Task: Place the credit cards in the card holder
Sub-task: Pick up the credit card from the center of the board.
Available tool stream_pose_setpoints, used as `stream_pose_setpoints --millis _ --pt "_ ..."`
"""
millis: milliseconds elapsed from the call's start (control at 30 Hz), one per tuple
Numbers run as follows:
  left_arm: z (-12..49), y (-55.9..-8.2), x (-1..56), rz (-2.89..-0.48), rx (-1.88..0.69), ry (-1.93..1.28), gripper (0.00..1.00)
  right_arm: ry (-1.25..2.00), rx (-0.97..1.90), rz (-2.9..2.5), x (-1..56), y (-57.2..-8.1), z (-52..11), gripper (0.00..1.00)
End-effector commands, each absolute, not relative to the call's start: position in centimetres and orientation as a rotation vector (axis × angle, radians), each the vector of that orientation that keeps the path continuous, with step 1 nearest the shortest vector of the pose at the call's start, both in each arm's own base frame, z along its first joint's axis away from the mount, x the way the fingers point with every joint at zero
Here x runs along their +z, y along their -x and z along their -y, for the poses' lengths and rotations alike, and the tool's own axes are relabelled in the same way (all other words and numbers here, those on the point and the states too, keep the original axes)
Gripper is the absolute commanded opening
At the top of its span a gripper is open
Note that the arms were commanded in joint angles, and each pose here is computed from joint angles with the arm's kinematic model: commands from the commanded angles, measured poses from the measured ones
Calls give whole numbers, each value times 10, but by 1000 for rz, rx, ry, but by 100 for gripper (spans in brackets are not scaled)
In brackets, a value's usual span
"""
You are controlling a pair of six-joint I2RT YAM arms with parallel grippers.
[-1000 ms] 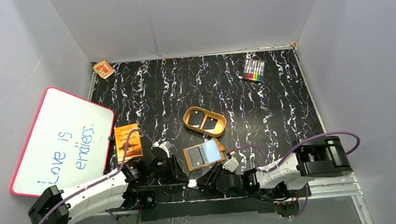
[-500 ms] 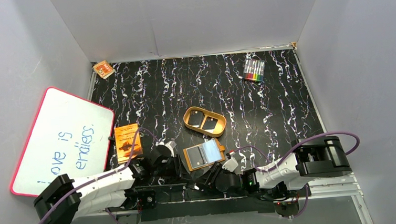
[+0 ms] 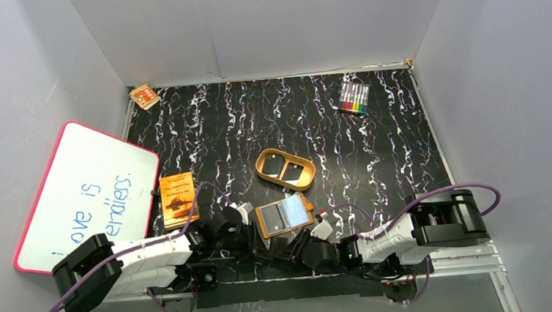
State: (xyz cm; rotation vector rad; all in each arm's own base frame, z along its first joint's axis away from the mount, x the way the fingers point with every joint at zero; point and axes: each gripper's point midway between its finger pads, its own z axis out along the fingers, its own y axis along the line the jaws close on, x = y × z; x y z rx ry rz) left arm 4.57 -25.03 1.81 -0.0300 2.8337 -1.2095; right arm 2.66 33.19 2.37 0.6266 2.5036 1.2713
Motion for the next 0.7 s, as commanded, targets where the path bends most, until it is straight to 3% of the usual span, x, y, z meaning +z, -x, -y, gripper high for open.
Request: stream_pose_setpoints --millis 0,233,533,667 --pt "242 -38 7 -2873 -1173 37 28 -580 1206 -2494 15 -30 -320 28" --pt "241 -45 24 -2802 -1199 86 27 -486 1248 -2474 34 -27 -324 0" --pt "211 -71 120 -2628 -1035 138 56 -145 1338 -2536 91 1 -312 0" --pt "185 -96 158 -2495 -886 219 65 177 1252 -2510 136 8 -291 0"
